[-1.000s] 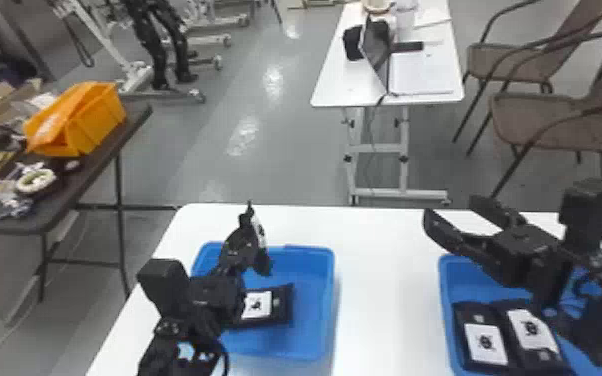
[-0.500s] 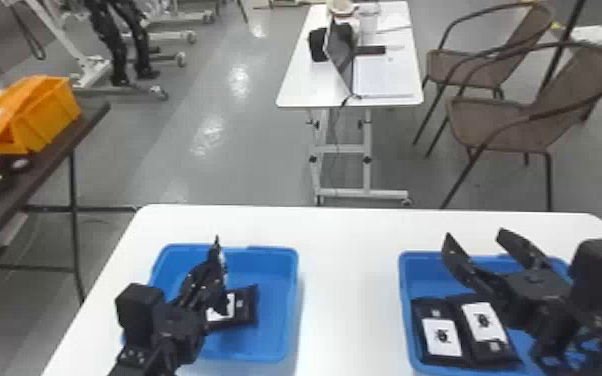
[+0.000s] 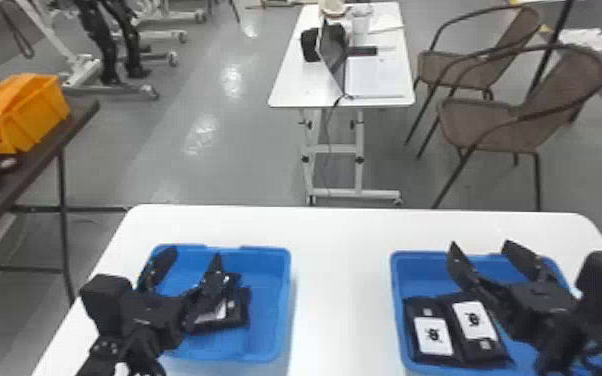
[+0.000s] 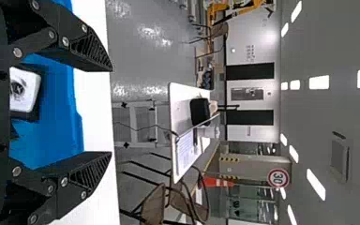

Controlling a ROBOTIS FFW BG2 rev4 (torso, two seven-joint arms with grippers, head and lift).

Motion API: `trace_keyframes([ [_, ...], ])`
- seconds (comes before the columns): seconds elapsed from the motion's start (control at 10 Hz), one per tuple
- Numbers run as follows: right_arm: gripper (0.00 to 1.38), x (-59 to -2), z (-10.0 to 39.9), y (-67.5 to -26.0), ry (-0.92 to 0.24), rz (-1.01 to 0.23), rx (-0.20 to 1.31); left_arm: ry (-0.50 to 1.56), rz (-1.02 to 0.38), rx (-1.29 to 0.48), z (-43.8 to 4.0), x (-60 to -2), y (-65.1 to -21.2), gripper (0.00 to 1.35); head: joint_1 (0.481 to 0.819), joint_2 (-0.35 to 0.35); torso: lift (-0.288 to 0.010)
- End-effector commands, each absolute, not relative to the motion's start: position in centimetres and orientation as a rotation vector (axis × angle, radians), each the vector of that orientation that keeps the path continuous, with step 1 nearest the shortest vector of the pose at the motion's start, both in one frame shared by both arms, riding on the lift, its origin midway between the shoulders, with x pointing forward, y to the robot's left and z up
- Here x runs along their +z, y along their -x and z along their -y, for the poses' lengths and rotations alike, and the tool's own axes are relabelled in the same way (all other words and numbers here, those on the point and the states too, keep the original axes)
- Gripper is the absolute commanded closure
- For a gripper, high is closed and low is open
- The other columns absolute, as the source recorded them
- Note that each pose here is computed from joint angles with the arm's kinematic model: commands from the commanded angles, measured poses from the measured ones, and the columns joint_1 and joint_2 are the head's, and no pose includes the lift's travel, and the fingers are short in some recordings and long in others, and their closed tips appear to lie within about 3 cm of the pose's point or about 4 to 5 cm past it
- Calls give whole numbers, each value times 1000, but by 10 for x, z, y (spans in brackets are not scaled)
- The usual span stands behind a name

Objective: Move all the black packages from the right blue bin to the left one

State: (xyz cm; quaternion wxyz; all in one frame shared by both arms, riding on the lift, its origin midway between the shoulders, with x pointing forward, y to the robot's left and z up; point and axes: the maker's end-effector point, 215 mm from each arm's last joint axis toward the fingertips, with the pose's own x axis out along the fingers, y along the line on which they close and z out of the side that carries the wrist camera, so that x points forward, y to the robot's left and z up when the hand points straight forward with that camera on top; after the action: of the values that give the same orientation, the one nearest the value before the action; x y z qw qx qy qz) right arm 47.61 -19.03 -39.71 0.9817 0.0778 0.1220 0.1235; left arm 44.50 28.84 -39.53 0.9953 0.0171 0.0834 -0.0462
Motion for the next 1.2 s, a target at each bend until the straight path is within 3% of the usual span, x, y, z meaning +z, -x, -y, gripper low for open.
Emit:
trace_keyframes([
  [0.0, 239, -398, 199, -466, -144, -283, 215, -5, -113, -85, -291, -373, -450, 233, 695, 121, -41],
  [0.7, 292, -520, 257, -404, -126, -630, 93, 76, -95, -93, -283, -365, -453, 239, 695, 53, -41],
  [1.1, 298, -533, 250, -430, -144, -679, 139, 81, -99, -99, -279, -365, -455, 240, 695, 39, -41],
])
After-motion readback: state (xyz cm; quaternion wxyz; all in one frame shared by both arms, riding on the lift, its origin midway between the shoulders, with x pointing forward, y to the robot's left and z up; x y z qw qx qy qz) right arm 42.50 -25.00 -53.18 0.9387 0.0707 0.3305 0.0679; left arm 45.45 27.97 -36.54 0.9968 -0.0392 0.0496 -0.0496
